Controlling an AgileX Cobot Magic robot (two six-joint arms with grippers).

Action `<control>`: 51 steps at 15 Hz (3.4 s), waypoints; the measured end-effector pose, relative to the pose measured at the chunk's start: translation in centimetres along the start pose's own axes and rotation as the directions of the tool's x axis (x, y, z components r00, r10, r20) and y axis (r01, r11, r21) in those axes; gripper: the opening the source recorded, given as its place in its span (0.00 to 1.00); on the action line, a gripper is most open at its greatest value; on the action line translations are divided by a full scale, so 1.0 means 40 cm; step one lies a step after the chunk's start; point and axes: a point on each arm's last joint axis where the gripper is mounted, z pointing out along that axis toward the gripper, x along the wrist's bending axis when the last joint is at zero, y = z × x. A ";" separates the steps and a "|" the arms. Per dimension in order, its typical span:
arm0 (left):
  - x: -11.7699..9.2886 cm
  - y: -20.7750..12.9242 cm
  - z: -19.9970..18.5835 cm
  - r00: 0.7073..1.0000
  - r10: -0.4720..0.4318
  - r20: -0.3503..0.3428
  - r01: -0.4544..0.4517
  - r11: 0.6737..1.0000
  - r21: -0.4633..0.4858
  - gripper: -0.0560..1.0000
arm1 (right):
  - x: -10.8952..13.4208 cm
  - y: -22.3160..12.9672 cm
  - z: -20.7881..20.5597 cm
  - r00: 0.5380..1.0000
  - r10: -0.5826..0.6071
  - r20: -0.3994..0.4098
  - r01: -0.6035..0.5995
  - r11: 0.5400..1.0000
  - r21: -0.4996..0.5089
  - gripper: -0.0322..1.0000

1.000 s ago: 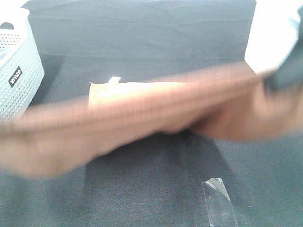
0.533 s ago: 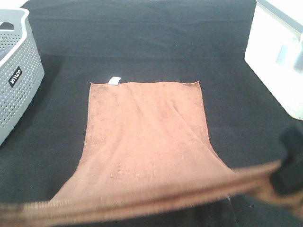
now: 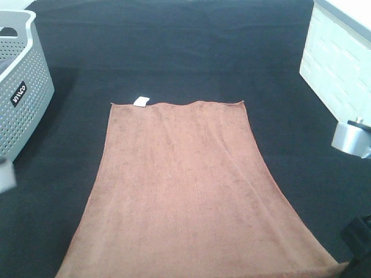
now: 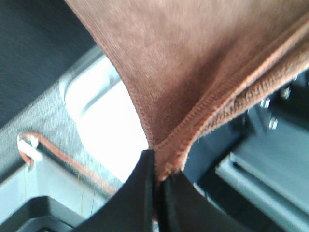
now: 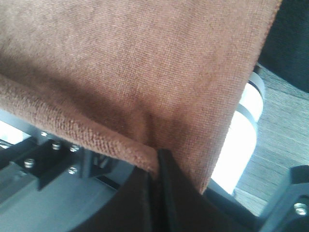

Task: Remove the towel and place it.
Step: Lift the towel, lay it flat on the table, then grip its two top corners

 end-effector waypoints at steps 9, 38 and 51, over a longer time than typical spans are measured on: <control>-0.009 0.079 0.076 0.991 -0.051 -0.120 0.076 0.974 0.213 0.05 | -0.031 0.077 0.100 1.000 -0.006 -0.008 0.007 0.977 0.215 0.03; -0.137 0.293 0.046 0.987 0.071 -0.147 -0.070 0.997 0.015 0.76 | -0.094 0.228 -0.041 0.996 0.046 0.080 -0.038 0.994 -0.100 0.75; 0.215 0.579 -0.156 0.934 -0.284 -0.217 0.186 0.905 -0.384 0.82 | -0.172 0.491 -0.118 0.989 0.119 0.084 -0.088 0.946 -0.311 0.93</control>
